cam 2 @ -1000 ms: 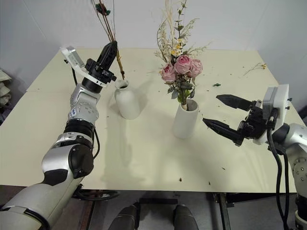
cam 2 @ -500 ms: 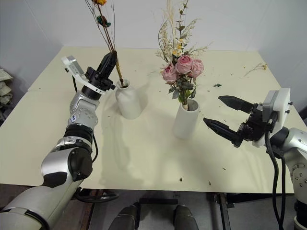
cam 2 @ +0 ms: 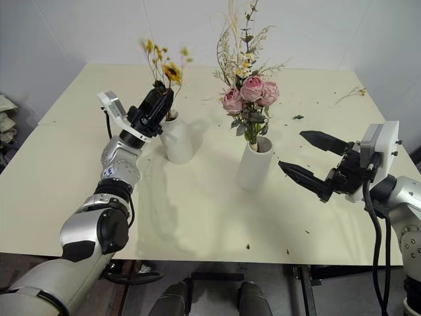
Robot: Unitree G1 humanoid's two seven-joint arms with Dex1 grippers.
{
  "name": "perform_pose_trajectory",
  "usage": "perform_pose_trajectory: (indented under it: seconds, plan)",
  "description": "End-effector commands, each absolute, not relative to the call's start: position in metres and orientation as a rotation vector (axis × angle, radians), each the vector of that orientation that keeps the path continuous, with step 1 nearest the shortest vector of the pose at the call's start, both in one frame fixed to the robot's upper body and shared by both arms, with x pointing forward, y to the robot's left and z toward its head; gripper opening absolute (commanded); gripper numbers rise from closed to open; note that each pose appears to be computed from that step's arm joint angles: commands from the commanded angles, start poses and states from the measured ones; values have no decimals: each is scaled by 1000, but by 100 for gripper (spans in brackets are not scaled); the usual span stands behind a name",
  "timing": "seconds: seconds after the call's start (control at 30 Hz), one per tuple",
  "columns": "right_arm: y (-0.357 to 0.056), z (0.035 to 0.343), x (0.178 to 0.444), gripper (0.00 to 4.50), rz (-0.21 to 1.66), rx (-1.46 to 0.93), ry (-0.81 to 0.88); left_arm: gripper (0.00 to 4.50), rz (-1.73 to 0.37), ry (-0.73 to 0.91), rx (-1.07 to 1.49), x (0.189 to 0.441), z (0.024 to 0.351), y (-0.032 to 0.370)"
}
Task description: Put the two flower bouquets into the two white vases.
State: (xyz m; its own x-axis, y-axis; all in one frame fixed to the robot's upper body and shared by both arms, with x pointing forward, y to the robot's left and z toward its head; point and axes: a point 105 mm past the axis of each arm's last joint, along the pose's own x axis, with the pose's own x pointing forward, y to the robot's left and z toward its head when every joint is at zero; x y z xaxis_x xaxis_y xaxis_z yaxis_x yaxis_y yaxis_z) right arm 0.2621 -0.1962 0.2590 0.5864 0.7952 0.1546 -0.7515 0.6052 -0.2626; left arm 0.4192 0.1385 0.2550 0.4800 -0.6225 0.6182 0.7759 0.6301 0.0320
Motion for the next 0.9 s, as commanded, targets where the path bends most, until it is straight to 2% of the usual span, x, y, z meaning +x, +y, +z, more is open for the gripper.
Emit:
perform_pose_trajectory:
  seconds: [0.03,0.13,0.17,0.3,0.43,0.57,0.77,0.9]
  plan:
    - [-197,273,256,450,904,-204,-339,337,-865,-677,-186,411,265,156]
    - [-197,273,257,450,904,-202,-342,436,-844,-658,-119,405,264,176]
    - [-197,273,258,450,904,-200,-344,444,-838,-646,-101,403,262,182]
    - [-198,271,261,450,907,-195,-338,444,-816,-598,55,381,262,221]
    - [-205,270,262,450,918,-212,-312,444,-913,-544,223,352,271,232]
    - [-214,271,261,450,931,-223,-282,444,-972,-467,268,335,275,239]
    - [-226,264,265,450,941,-318,-230,444,-1080,-193,332,307,239,255]
    - [-223,262,269,450,983,-328,-234,444,-1037,-253,350,308,242,255]
